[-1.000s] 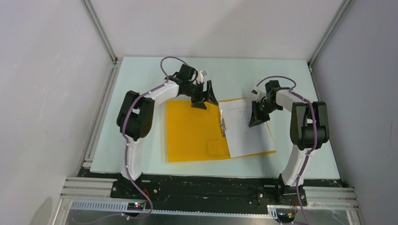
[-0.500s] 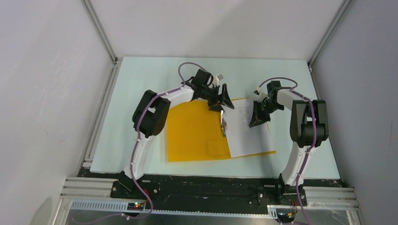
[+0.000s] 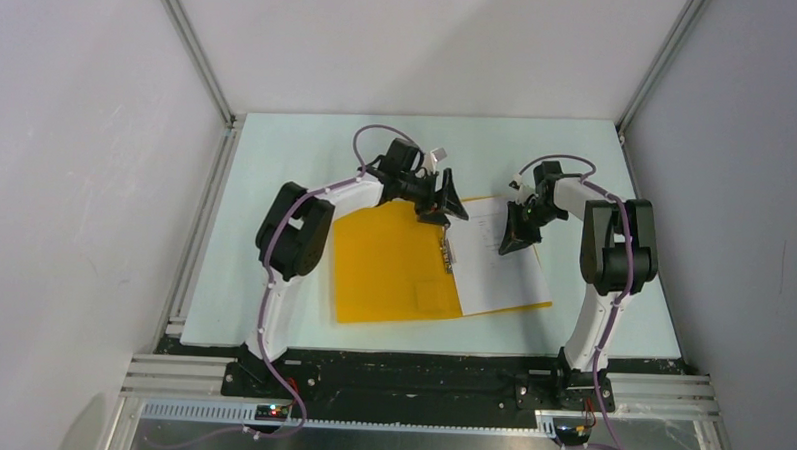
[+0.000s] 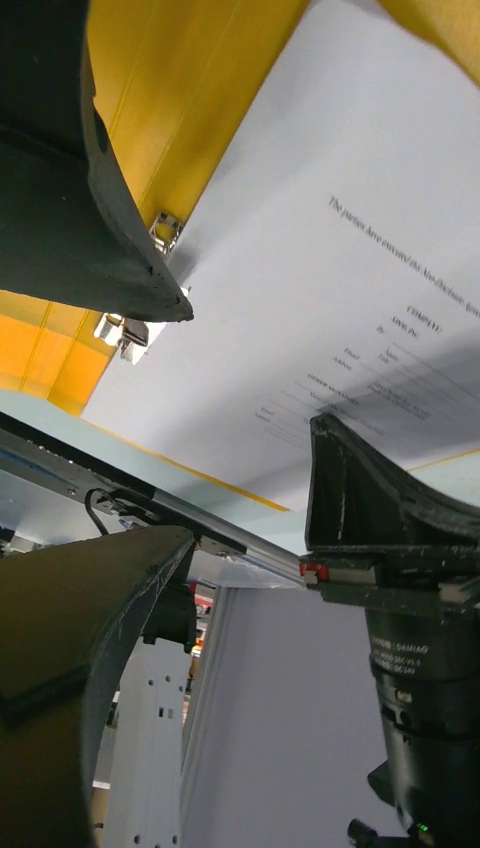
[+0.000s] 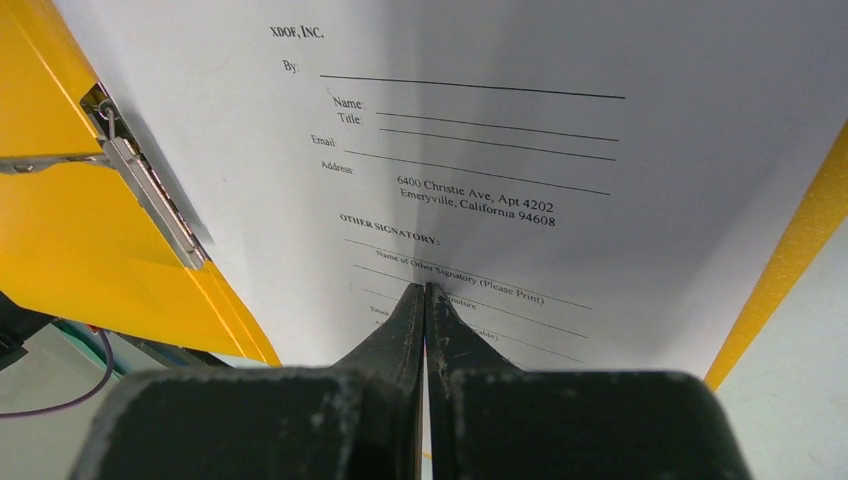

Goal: Put the files into the folder

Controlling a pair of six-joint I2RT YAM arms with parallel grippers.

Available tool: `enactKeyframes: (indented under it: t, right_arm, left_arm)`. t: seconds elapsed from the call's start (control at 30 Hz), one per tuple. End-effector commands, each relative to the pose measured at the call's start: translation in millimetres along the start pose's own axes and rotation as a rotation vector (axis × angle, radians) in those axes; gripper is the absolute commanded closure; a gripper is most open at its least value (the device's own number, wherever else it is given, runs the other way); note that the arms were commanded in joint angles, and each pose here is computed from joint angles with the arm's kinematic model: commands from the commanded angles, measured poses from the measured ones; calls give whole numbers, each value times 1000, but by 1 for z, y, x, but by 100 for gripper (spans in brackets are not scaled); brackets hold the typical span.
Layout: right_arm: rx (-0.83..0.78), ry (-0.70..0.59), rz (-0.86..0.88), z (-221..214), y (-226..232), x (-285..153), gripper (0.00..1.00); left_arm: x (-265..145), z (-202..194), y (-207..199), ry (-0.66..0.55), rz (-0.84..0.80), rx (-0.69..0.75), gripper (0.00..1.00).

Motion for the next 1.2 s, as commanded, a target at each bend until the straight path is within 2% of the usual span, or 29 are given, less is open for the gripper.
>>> enactKeyframes:
  t: [0.0,0.13,0.37,0.5,0.67,0.77,0.9,0.97,1.07,1.17]
  right_arm:
    - [-5,-17,-52,5,-2,1,100]
    - [-8,-21,-53,6,-2,2,100]
    - [-50,-38,-4,6,12,-2,100]
    - [-103,-72,61,8,36,-26,98]
    - [-134,-101,108,8,55,-58,75]
    - [-136,-125,81,5,55,-74,64]
    - [-38,-152,-23,-3,30,-88,37]
    - [7,-160,-89,-10,14,-94,29]
    - [48,-167,-115,-19,-1,-101,26]
    - [41,-181,-70,-18,6,-102,27]
  left_arm:
    - [-11,7,-42,-36,-96,144,22]
    - [-8,-1,-51,-21,-111,176,22]
    - [-2,-11,-47,3,-103,148,22]
    - [-22,3,-60,-80,-55,210,20]
    - [-73,25,-85,-232,47,275,16]
    - [-113,22,-65,-298,214,224,12]
    - [-171,-4,-29,-316,488,92,6]
    - [-200,-24,-18,-315,605,37,3]
    - [-225,-63,8,-263,696,-114,0]
    - [-241,-90,17,-258,742,-178,0]
Point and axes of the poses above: each gripper's point midway between its finger pads, its own x axis out along the fingers, its own y axis along the line the jaws close on, z = x × y, the point moved 9 cm from there along -x, back along the fingers, and after that the axes turned 14 degrees about x, right-handed, at the moved point
